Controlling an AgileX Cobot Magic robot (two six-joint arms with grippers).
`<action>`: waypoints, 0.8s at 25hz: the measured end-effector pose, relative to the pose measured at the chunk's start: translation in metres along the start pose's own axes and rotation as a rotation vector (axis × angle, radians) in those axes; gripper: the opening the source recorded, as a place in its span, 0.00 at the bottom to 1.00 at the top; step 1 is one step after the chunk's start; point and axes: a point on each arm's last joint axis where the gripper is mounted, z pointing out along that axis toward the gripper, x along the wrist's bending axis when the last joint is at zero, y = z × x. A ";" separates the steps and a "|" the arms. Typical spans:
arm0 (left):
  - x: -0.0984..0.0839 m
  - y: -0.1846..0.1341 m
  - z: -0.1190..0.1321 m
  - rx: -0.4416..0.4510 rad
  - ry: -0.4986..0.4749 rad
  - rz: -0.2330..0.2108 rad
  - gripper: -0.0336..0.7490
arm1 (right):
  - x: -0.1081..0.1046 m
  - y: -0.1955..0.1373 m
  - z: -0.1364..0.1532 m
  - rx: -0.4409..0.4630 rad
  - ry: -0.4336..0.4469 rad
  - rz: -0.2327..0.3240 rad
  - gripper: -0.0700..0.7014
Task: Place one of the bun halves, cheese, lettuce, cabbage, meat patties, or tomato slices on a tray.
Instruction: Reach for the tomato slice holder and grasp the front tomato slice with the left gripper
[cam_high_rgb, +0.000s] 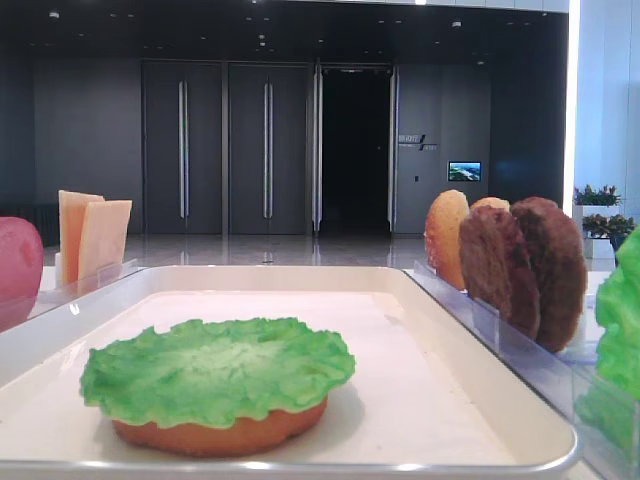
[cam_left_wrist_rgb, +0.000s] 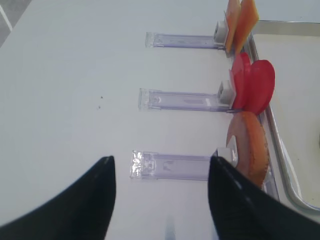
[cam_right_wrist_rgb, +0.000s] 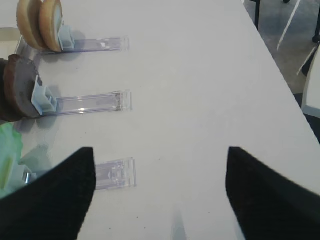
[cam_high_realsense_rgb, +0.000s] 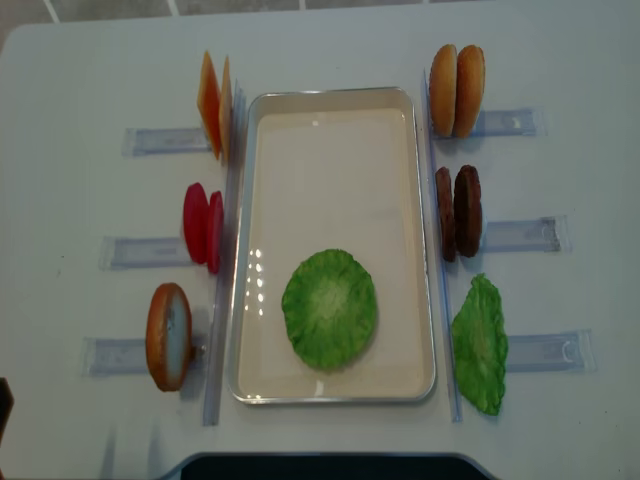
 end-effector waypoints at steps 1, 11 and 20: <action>0.000 0.000 0.000 0.000 0.000 0.000 0.62 | 0.000 0.000 0.000 0.000 0.000 0.000 0.79; 0.000 0.000 0.000 0.000 0.000 0.000 0.62 | 0.000 0.000 0.000 0.000 0.000 0.000 0.79; 0.000 0.000 0.000 0.000 0.000 0.000 0.62 | 0.000 0.000 0.000 0.000 0.000 0.000 0.79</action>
